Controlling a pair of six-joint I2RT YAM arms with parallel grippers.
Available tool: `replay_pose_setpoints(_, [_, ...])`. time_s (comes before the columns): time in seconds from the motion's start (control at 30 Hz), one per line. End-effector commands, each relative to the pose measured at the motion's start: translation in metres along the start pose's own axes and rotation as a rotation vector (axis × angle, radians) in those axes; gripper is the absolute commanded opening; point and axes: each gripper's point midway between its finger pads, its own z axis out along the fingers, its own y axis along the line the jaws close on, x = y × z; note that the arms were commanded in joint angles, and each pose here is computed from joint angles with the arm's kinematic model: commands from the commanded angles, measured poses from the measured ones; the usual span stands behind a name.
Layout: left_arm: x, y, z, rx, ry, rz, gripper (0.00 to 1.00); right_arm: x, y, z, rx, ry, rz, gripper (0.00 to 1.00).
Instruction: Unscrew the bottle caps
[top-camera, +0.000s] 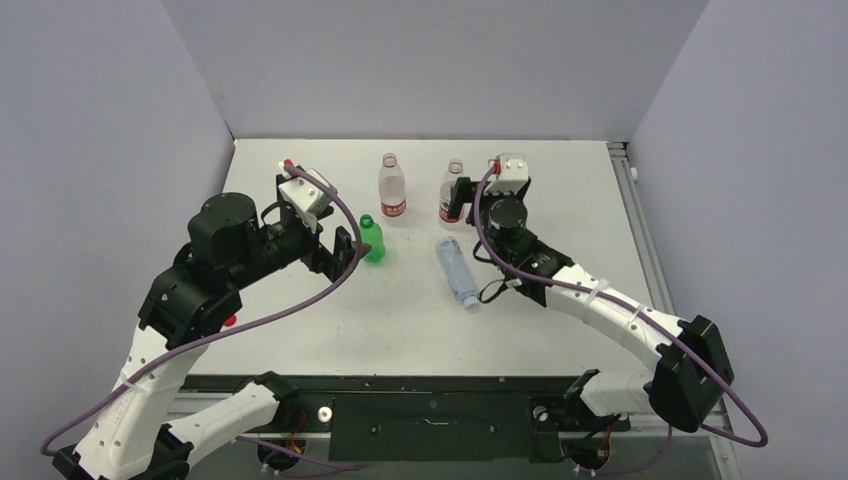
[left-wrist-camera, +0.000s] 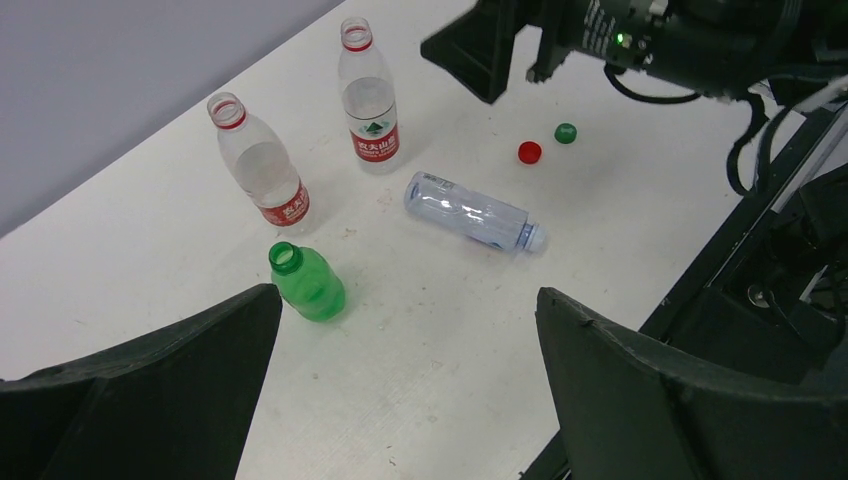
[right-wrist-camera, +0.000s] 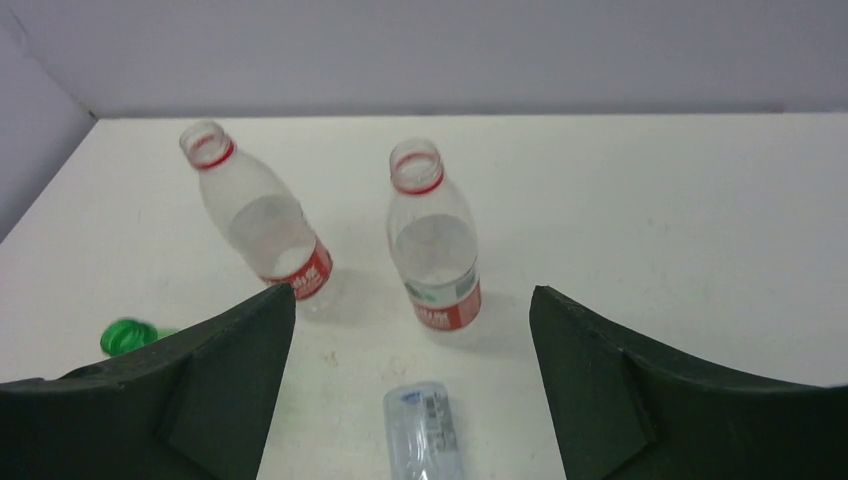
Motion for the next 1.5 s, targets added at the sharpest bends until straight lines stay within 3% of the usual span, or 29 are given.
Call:
replay_pose_setpoints(0.0, [-0.029, -0.004, -0.006, 0.027, -0.080, 0.033, 0.97, 0.058, -0.001, -0.031, -0.003, 0.102, 0.053, 0.82])
replay_pose_setpoints(0.17, [-0.034, -0.011, -0.007, 0.069, -0.092, 0.049, 0.97, 0.143, -0.010, -0.052, -0.026, 0.272, 0.058, 0.83])
replay_pose_setpoints(0.3, [-0.034, -0.015, -0.008, 0.095, -0.096, 0.054, 0.97, 0.182, -0.009, -0.058, -0.038, 0.350, 0.055, 0.83])
replay_pose_setpoints(0.8, [-0.042, -0.027, -0.018, 0.155, -0.138, 0.091, 0.97, 0.265, 0.004, -0.040, -0.007, 0.518, -0.037, 0.85])
replay_pose_setpoints(0.87, [-0.043, -0.028, -0.019, 0.161, -0.141, 0.098, 0.97, 0.267, 0.004, -0.042, 0.000, 0.515, -0.042, 0.78])
replay_pose_setpoints(1.03, [-0.043, -0.030, -0.017, 0.177, -0.156, 0.130, 0.97, 0.253, 0.013, -0.052, -0.025, 0.495, -0.050, 0.49])
replay_pose_setpoints(1.1, [-0.041, -0.031, -0.016, 0.188, -0.163, 0.160, 0.97, 0.240, 0.023, -0.062, -0.058, 0.476, -0.063, 0.43])
replay_pose_setpoints(1.3, [-0.034, -0.040, -0.020, 0.250, -0.239, 0.392, 0.97, 0.161, 0.066, -0.100, -0.281, 0.417, 0.026, 0.40])
replay_pose_setpoints(1.47, [-0.024, -0.053, -0.029, 0.312, -0.378, 0.760, 0.97, 0.096, 0.099, -0.139, -0.504, 0.420, 0.100, 0.39])
